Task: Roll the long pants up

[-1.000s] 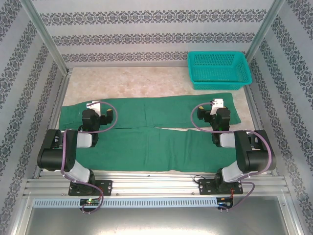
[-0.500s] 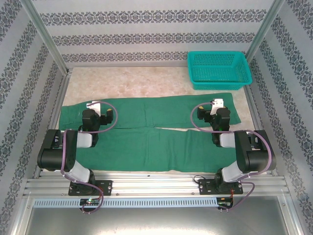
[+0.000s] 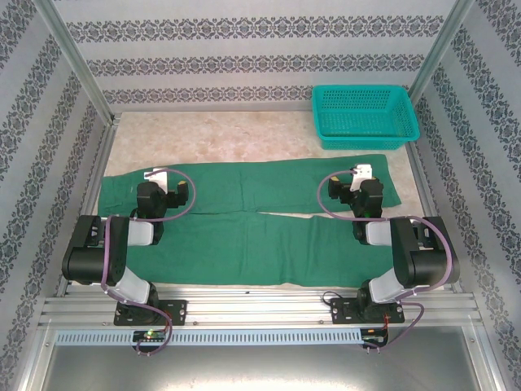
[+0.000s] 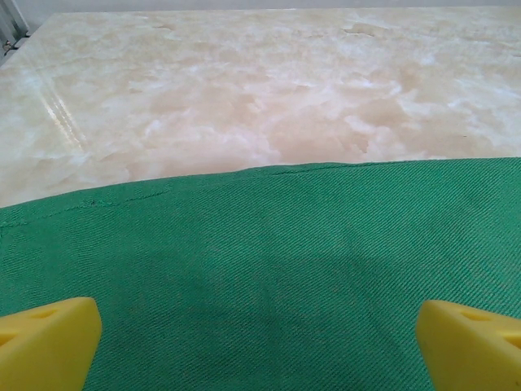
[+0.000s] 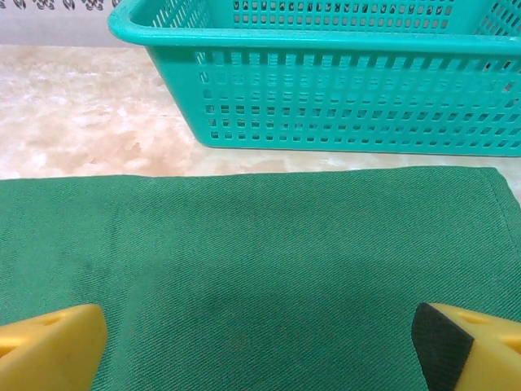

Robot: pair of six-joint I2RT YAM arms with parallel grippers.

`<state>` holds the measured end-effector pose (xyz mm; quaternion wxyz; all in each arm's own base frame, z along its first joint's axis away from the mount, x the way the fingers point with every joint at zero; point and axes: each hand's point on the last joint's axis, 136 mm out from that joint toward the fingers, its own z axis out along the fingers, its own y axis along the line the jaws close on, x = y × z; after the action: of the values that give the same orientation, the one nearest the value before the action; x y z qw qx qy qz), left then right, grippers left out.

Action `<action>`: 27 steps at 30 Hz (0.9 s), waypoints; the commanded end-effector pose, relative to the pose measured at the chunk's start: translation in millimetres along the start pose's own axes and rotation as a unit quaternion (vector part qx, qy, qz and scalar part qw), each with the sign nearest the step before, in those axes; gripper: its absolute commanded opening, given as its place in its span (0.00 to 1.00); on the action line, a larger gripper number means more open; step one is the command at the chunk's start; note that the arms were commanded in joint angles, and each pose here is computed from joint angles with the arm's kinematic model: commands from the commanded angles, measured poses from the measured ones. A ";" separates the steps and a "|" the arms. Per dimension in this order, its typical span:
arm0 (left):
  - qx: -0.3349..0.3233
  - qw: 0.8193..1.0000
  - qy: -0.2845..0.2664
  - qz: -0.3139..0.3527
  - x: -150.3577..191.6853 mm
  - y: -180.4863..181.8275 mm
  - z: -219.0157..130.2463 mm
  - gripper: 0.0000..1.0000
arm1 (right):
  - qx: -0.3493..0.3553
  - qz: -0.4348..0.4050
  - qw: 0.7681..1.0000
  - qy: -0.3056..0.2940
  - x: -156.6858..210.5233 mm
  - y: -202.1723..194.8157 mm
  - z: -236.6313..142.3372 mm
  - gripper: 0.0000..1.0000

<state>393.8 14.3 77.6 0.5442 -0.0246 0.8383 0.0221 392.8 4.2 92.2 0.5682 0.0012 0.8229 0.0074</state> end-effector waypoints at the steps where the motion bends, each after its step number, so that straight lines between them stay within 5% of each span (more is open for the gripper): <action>1: 0.009 1.000 -0.007 0.006 -7.0 -5.9 2.8 1.00 | -0.004 0.010 1.000 -0.020 -14.1 -0.2 0.6 0.98; 18: 0.008 1.000 -0.007 0.006 -7.0 -5.2 2.3 1.00 | 0.057 0.026 0.998 -0.021 -26.4 -17.7 -2.4 0.98; 21: 0.008 1.000 -0.007 0.006 -6.8 -5.3 2.2 1.00 | 0.091 0.043 0.994 0.037 -36.4 -32.8 -1.3 0.98; 25: -0.120 0.991 0.019 -0.047 -29.5 39.2 -8.2 1.00 | 0.110 0.044 0.991 0.062 -33.6 -38.5 6.3 0.98; 27: -0.103 0.993 0.041 -0.045 -32.3 37.2 -2.2 1.00 | 0.131 0.049 0.989 0.056 -35.1 -44.7 2.2 0.98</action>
<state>397.5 35.7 89.1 0.5183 -0.0764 0.8496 0.0609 422.7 -26.6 144.0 0.5565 0.0797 0.8259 -0.0421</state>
